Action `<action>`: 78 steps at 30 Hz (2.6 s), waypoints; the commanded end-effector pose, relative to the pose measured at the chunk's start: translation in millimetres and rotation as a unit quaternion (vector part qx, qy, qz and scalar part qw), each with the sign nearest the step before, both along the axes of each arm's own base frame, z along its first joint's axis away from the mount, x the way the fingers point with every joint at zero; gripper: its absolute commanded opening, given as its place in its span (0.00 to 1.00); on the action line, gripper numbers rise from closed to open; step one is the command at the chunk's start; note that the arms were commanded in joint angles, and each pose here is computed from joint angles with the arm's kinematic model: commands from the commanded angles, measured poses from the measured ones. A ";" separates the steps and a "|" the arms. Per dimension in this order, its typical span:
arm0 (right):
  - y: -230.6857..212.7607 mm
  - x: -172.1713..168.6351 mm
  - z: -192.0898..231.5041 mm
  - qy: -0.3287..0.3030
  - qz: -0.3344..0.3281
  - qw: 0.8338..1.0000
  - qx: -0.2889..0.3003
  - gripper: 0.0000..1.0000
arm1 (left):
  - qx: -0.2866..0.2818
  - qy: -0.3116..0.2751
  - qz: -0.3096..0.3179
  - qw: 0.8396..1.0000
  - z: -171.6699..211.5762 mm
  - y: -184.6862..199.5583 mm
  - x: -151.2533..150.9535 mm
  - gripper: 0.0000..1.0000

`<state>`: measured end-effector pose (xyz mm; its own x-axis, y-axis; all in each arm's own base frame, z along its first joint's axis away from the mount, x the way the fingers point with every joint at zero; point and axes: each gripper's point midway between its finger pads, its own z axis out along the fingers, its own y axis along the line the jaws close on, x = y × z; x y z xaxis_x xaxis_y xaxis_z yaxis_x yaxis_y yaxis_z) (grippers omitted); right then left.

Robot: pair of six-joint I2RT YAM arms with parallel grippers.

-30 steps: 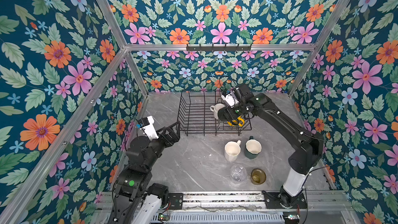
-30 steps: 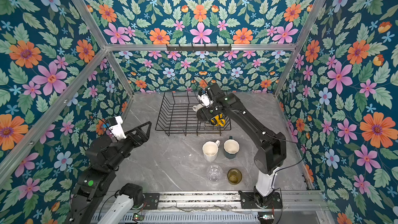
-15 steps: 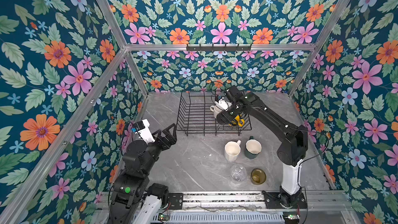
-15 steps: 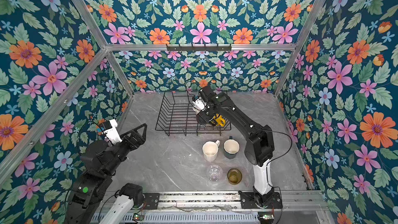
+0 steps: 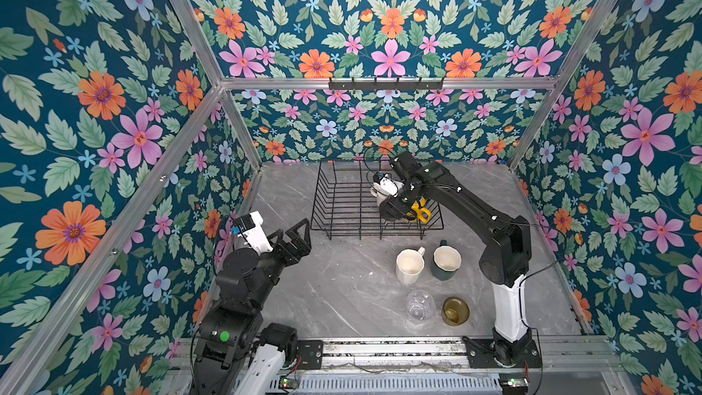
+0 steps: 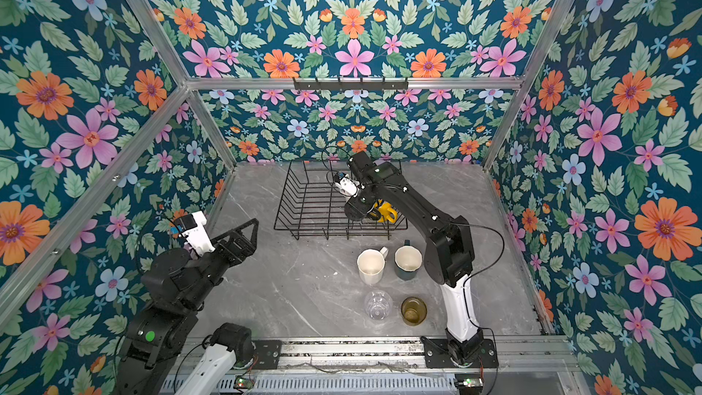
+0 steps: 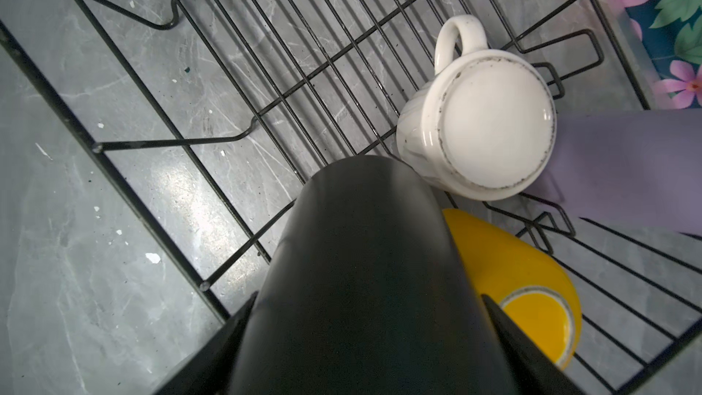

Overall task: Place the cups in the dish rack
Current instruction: 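Lower the black mug upside down beside the white mug with the right gripper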

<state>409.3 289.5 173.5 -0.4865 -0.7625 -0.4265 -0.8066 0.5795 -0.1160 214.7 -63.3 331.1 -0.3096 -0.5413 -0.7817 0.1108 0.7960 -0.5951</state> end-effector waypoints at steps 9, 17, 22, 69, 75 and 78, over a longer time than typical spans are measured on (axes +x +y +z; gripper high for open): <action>-4.1 7.4 -11.6 0.001 0.015 0.999 -0.037 0.00 | 0.005 -0.004 0.006 1.000 1.3 2.7 -0.8 1.00; -4.3 8.0 -23.4 0.014 0.023 0.998 -0.052 0.00 | 0.005 -0.002 0.007 1.000 0.6 3.0 -0.2 1.00; -5.2 10.0 -31.0 0.018 0.024 0.998 -0.062 0.00 | 0.007 -0.003 0.008 1.000 0.7 3.3 -0.1 1.00; -3.3 2.7 -75.9 0.075 0.023 0.993 -0.091 0.76 | 0.016 0.003 0.008 1.000 -2.0 2.4 4.5 1.00; -2.6 3.3 -71.9 0.072 0.021 0.993 -0.086 0.83 | 0.017 0.004 0.006 1.000 -2.2 1.4 5.7 1.00; -3.0 2.9 -70.8 0.072 0.020 0.994 -0.086 0.84 | 0.016 0.002 0.006 1.000 -1.3 1.2 5.7 1.00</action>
